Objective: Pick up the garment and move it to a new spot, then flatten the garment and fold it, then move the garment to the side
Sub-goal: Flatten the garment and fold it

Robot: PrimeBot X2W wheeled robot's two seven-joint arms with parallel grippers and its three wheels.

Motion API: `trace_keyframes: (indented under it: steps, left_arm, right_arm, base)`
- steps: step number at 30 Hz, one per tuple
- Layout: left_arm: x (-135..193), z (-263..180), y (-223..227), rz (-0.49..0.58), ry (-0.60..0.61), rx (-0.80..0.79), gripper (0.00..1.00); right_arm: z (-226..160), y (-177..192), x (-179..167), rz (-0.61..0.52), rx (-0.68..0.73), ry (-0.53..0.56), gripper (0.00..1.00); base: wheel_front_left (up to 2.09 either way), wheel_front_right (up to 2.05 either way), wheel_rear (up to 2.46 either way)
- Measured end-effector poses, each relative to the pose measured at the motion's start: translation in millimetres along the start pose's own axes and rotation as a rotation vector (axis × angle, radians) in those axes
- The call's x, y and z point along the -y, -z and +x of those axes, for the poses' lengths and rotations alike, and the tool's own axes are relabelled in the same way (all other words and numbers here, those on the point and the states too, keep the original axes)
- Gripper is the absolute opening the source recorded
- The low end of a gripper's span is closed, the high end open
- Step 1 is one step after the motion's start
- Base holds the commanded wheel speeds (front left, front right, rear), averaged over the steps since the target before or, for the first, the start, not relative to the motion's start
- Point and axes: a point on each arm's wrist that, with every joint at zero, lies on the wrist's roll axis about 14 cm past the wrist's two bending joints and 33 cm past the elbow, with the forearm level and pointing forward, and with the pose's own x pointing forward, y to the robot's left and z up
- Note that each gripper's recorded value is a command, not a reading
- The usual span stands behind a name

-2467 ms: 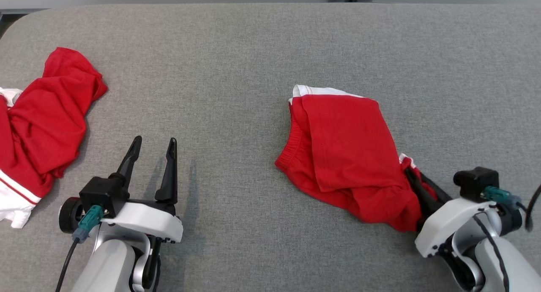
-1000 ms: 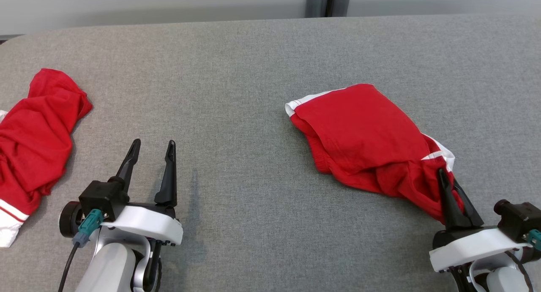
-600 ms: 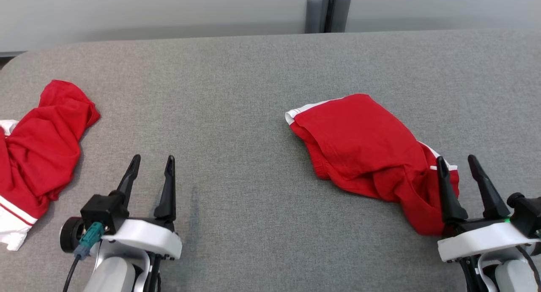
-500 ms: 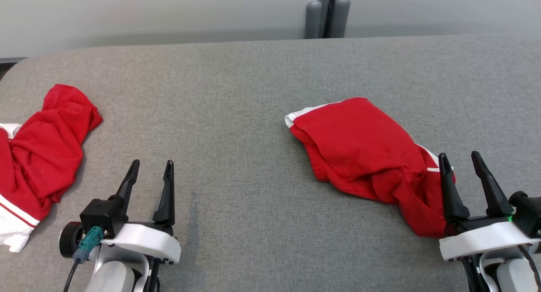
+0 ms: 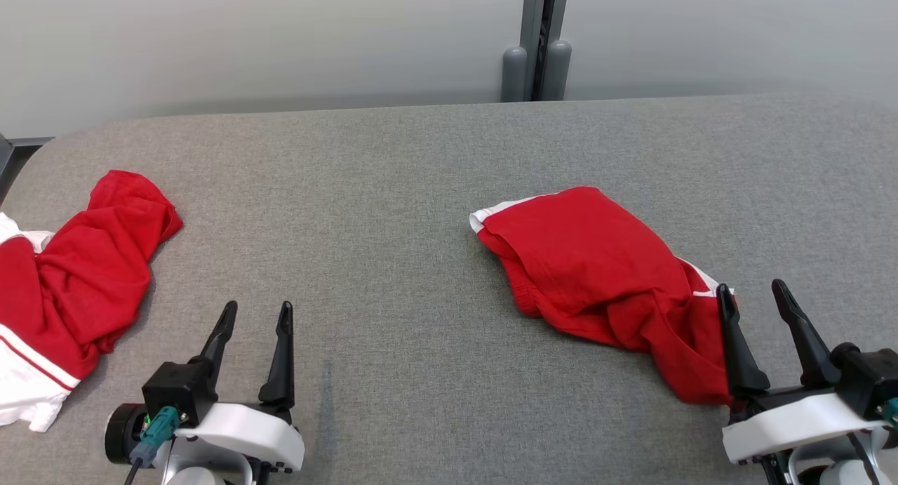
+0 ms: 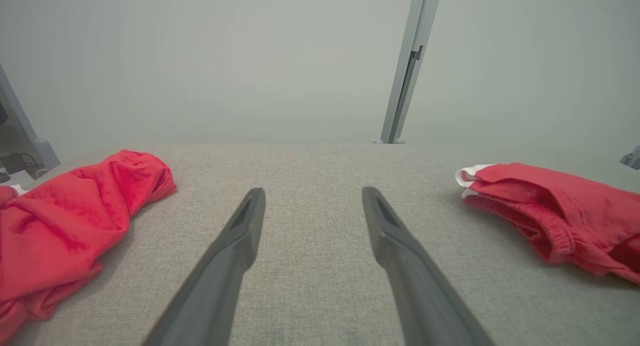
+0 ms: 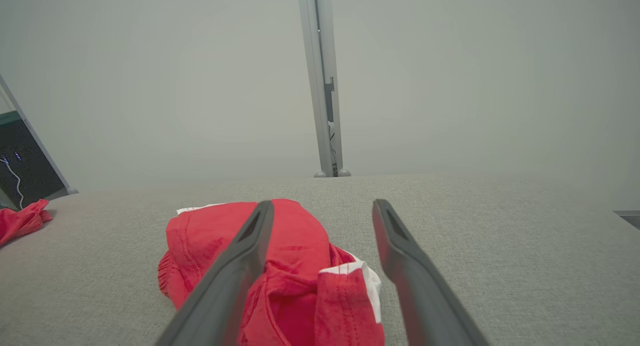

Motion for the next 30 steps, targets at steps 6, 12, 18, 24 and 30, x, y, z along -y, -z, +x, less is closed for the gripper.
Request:
trace_keyframes:
  steps: [6, 12, 18, 24, 30]
  left_arm:
    - [2, -2, 2, -0.002, 0.004, -0.009, 1.00]
    - [2, -1, 3, -0.003, 0.007, -0.013, 1.00]
    - [1, 0, 6, -0.004, 0.003, -0.023, 1.00]
    - [3, 6, 4, -0.006, 0.007, -0.017, 1.00]
    - [-2, 13, 7, -0.008, -0.004, -0.023, 1.00]
  right_arm:
    - [-3, 3, 1, 0.004, -0.014, 0.008, 1.00]
    - [-1, 6, 1, 0.008, -0.023, 0.010, 1.00]
    - [3, 9, -1, 0.010, -0.035, 0.005, 1.00]
    - [25, 8, -23, -0.027, -0.057, -0.099, 1.00]
    - [49, 30, -67, -0.076, -0.173, -0.283, 1.00]
  base:
    - [0.00, 0.00, 0.00]
    - [0.00, 0.00, 0.00]
    - [0.00, 0.00, 0.00]
    - [0.00, 0.00, 0.00]
    - [0.00, 0.00, 0.00]
